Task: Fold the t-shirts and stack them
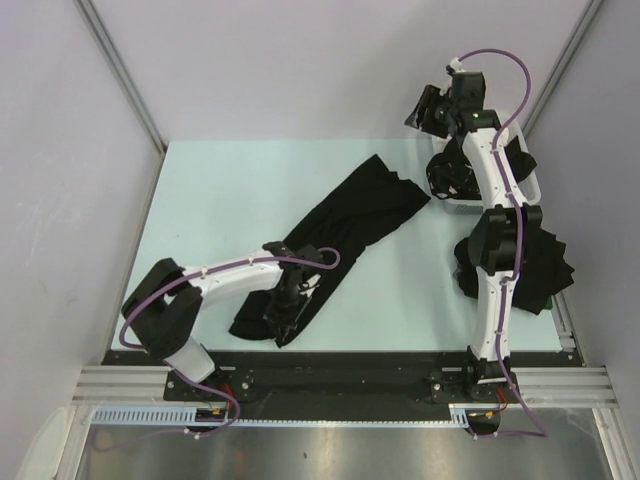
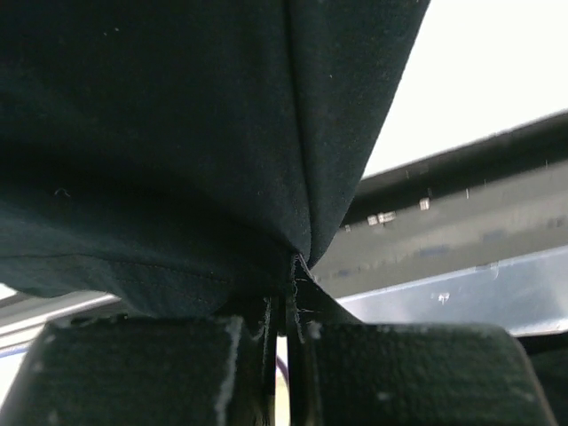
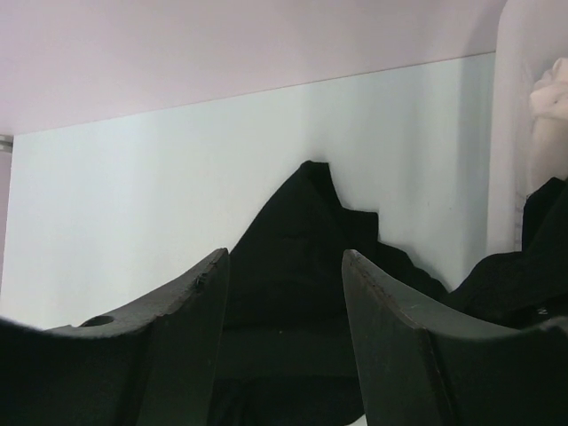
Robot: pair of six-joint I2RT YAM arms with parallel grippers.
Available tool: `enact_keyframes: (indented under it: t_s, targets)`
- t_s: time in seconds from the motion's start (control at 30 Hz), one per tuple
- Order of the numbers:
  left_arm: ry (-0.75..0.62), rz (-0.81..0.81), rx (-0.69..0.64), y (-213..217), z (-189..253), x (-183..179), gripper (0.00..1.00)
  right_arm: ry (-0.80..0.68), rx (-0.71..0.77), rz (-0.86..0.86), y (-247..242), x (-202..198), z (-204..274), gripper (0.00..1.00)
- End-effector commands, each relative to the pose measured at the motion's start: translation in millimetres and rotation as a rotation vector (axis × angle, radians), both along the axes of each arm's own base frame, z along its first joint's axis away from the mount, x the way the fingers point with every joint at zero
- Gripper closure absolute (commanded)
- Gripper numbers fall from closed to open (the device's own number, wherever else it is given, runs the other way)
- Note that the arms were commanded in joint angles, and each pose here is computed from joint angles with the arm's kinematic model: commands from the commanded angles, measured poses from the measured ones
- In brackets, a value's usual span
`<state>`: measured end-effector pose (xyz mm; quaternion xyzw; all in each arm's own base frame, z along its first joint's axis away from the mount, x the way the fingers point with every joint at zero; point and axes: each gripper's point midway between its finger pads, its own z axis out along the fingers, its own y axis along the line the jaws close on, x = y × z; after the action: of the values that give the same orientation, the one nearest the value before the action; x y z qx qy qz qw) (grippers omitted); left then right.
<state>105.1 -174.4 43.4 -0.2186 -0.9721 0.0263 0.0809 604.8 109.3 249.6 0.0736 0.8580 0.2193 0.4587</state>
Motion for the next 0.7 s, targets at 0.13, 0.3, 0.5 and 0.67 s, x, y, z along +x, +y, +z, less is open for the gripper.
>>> enact_keyframes:
  t_s: [0.13, 0.3, 0.5, 0.67]
  targets:
    - [0.035, -0.056, -0.014, 8.9, 12.0, -22.1, 0.99, -0.024, 0.046, 0.000, 12.5, 12.5, 4.6, 0.41]
    - [0.001, -0.055, -0.024, 6.5, 20.1, -16.1, 0.72, 0.020, 0.025, 0.011, 15.9, 11.5, -14.5, 0.40]
    - [-0.074, -0.048, -0.064, -3.4, 36.7, -1.6, 0.54, 0.053, 0.000, 0.034, 23.0, 10.7, -35.4, 0.39]
    - [-0.180, -0.038, -0.108, -27.7, 57.4, 30.3, 0.46, 0.076, -0.075, 0.066, 37.6, 4.2, -53.4, 0.38]
